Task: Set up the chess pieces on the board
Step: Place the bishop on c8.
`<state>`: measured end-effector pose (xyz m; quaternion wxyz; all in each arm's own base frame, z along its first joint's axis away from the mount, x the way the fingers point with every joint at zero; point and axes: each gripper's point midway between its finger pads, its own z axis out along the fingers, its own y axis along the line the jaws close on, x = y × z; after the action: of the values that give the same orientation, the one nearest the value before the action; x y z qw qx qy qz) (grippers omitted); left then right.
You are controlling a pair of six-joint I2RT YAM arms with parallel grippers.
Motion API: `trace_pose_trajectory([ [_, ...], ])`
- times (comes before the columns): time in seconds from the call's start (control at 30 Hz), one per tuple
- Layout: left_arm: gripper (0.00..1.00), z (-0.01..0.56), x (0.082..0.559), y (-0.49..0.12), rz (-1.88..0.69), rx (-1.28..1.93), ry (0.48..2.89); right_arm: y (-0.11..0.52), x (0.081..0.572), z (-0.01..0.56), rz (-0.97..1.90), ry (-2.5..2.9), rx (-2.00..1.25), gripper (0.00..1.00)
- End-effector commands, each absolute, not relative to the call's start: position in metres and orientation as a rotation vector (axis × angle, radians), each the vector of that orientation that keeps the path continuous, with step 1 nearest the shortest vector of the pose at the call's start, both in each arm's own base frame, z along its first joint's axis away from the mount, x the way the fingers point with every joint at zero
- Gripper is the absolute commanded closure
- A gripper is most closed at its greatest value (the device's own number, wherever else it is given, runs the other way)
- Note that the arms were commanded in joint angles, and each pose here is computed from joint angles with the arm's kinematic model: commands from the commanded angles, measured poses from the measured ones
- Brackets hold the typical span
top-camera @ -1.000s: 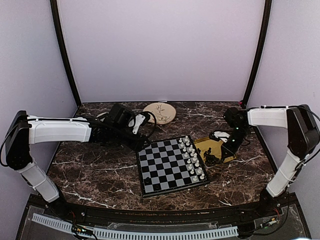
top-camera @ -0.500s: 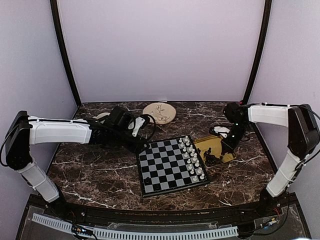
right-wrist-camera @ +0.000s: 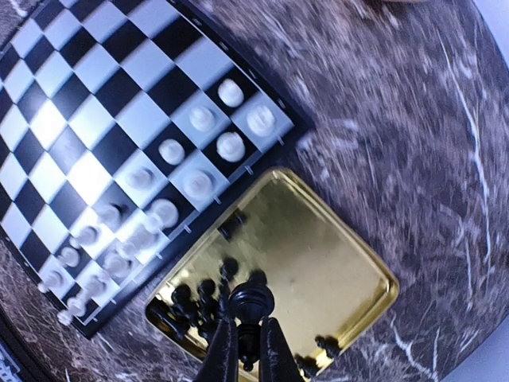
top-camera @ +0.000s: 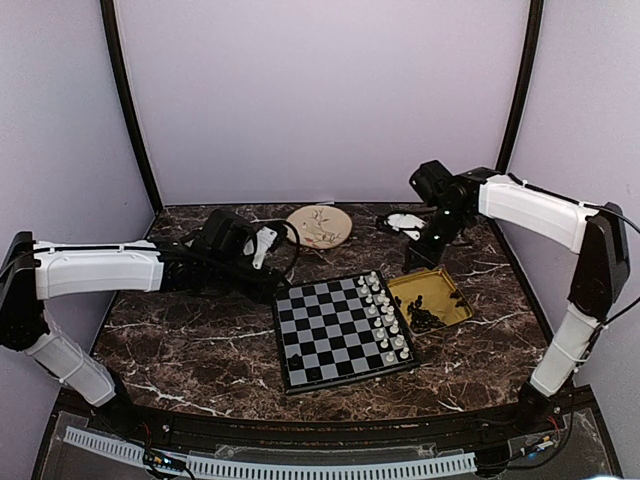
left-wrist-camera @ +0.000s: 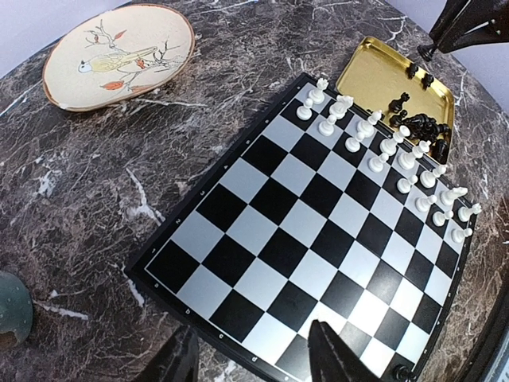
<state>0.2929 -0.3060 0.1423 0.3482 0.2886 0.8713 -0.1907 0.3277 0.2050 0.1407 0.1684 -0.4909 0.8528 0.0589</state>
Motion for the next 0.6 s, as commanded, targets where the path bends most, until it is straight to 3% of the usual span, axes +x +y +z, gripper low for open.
trace_pose_trajectory([
  [0.0,0.51,0.158,0.292,-0.291,-0.465,0.666,2.226,0.265,0.306,0.151,0.217,2.308,-1.613,0.99],
  [0.3,0.49,0.163,0.292,-0.232,-0.337,0.461,2.245,0.375,0.247,0.139,0.303,2.095,-1.965,0.98],
  [0.57,0.48,0.164,0.291,-0.187,-0.27,0.314,2.232,0.432,0.202,0.117,0.352,1.973,-2.139,0.98],
])
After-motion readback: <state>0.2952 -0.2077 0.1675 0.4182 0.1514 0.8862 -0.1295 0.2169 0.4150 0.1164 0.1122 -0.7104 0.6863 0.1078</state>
